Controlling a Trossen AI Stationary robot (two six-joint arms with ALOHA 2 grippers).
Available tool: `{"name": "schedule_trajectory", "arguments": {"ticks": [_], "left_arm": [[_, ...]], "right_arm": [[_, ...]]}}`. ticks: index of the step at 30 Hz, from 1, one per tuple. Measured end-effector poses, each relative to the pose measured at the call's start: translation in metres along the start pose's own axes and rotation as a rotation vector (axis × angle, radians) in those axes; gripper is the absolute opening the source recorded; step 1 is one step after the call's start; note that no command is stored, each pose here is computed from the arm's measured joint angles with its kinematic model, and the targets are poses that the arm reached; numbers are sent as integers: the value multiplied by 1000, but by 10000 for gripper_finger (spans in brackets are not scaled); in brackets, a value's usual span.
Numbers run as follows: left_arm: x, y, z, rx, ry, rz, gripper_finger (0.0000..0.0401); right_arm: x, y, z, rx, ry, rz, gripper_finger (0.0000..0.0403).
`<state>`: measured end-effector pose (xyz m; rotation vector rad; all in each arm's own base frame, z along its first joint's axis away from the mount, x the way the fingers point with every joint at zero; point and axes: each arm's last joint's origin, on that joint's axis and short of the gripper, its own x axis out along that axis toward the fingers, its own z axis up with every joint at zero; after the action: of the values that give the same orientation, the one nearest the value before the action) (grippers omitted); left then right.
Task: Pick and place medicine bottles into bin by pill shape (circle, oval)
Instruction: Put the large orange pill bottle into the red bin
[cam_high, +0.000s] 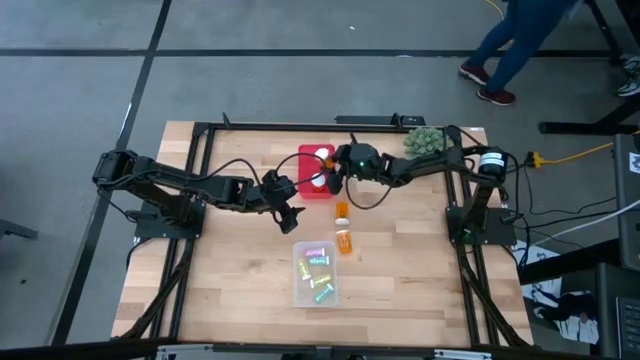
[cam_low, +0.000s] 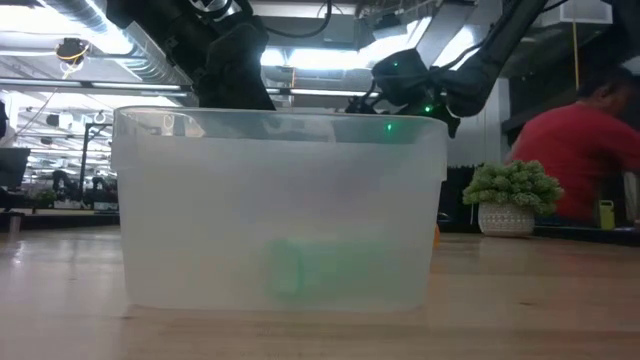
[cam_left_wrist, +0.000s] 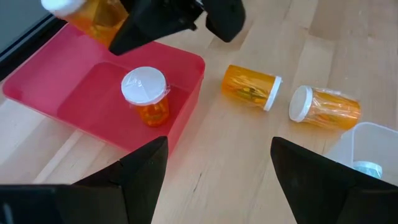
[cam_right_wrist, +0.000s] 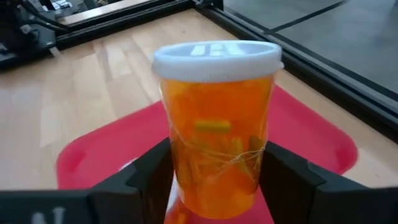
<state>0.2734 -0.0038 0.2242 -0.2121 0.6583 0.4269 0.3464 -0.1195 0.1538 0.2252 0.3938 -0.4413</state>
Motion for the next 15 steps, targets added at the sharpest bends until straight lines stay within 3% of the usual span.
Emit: {"name": "schedule_trajectory", "arguments": {"ticks": [6,15], "left_arm": [[0,0,0,0,0,0,278],[0,0,0,0,0,0,278]], "right_arm": [[0,0,0,1,-1,0,245],[-2,1,2,34,-2,6,252]]}}
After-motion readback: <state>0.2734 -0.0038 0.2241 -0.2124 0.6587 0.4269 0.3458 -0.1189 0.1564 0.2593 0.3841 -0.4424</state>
